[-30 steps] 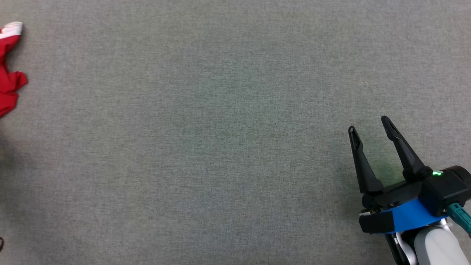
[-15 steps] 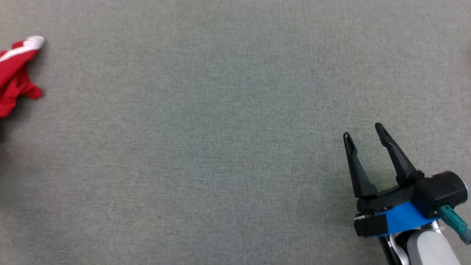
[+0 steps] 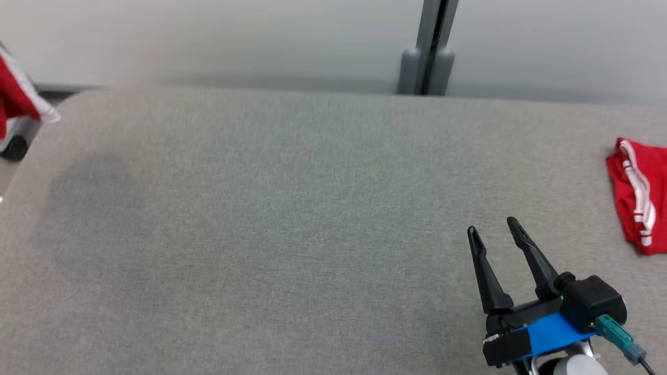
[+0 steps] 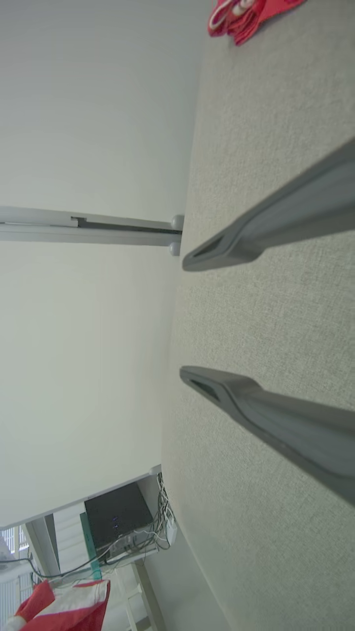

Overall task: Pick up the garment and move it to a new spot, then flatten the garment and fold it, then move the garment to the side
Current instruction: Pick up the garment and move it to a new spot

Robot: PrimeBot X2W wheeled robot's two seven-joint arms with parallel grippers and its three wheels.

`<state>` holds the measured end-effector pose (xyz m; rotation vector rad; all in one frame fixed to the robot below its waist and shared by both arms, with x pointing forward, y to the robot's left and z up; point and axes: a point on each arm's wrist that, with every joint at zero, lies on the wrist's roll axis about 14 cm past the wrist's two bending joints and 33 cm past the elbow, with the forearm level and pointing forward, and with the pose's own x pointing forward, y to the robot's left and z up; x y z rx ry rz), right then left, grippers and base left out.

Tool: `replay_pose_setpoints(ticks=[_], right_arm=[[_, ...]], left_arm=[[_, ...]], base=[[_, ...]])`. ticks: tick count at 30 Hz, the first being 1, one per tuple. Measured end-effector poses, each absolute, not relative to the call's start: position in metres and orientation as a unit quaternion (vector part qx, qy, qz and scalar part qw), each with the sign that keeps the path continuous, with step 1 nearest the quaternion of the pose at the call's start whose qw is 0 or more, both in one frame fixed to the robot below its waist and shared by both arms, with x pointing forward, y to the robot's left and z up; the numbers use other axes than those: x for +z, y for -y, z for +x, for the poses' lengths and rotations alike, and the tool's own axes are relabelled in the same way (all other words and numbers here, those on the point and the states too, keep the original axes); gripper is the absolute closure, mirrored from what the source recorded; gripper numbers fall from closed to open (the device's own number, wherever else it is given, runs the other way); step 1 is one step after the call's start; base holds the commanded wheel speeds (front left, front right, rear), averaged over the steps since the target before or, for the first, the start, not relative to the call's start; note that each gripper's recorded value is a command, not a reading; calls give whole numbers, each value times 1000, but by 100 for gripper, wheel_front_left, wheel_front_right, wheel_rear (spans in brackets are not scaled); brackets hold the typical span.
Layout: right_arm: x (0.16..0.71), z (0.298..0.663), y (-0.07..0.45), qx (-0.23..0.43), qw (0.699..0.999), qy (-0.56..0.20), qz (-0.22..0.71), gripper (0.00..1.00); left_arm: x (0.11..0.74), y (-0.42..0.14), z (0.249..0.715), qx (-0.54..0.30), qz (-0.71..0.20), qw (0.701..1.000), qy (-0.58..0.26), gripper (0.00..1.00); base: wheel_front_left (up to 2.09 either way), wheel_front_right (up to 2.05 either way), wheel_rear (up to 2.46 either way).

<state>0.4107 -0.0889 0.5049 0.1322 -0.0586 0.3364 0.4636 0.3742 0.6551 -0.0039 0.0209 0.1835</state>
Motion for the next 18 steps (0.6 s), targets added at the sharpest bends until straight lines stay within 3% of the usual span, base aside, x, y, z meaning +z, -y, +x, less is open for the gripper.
replay_pose_setpoints(ticks=[10, 18], right_arm=[[532, 381, 137, 97, 991, 71, 61, 0], [537, 362, 166, 52, 994, 75, 57, 0]], left_arm=[[740, -199, 469, -135, -7, 987, 91, 100], [700, -76, 458, -293, -40, 955, 36, 100]], base=[[0, 0, 0], [0, 0, 0]])
